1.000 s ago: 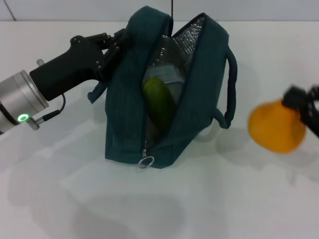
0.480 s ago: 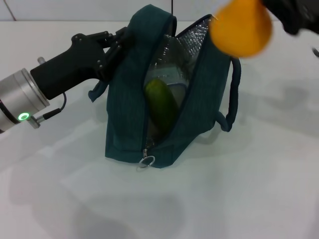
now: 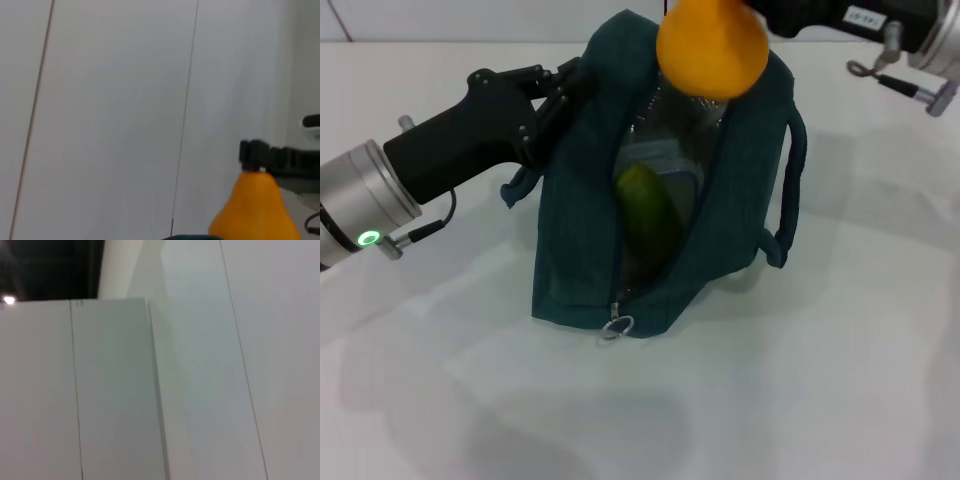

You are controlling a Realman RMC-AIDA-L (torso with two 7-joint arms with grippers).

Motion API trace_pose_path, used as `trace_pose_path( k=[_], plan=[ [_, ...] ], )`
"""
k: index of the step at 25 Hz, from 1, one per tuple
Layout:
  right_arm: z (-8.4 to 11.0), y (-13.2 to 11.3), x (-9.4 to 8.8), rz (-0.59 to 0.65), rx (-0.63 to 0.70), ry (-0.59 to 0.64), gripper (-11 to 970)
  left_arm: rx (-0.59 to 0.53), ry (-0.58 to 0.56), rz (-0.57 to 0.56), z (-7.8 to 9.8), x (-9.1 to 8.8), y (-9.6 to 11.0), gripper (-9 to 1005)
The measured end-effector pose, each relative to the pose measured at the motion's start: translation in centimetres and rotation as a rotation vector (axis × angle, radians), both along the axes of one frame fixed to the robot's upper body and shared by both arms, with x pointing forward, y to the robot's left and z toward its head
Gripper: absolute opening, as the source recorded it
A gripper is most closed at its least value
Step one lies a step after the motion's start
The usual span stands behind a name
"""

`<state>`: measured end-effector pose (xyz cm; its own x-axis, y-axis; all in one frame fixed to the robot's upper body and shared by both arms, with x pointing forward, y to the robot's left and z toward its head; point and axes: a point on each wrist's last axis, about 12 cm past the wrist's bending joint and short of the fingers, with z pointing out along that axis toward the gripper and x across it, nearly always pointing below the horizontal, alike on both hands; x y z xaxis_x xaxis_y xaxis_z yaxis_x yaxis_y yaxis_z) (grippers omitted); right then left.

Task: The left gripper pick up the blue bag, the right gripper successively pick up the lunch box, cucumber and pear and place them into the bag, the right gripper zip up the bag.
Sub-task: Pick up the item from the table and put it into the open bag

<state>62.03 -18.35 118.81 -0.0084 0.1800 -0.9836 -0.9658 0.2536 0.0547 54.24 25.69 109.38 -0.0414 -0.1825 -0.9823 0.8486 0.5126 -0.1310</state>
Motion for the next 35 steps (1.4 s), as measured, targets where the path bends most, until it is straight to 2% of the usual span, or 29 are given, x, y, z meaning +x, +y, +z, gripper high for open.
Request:
trace_pose_path(
  k=[9, 20, 25, 30, 35],
  plan=[
    [-1.5, 0.9, -0.1, 0.006, -0.088, 0.042, 64, -0.008, -0.011, -0.015, 0.3, 0.1, -0.2, 68],
    [-2.5, 1.5, -1.2, 0.083, -0.129, 0.083, 85, -0.007, -0.005, -0.01, 0.2, 0.1, -0.2, 68],
    [-2.9, 0.8, -1.4, 0.059, -0.135, 0.093, 95, -0.007, -0.003, -0.008, 0.1, 0.1, -0.2, 68],
    [-3.3, 0.6, -0.6, -0.009, -0.17, 0.111, 105, -0.007, -0.002, -0.007, 0.1, 0.1, -0.2, 67],
    [-3.2, 0.6, -0.4, -0.011, -0.19, 0.107, 114, -0.006, -0.002, -0.006, 0.1, 0.1, -0.2, 67]
  ],
)
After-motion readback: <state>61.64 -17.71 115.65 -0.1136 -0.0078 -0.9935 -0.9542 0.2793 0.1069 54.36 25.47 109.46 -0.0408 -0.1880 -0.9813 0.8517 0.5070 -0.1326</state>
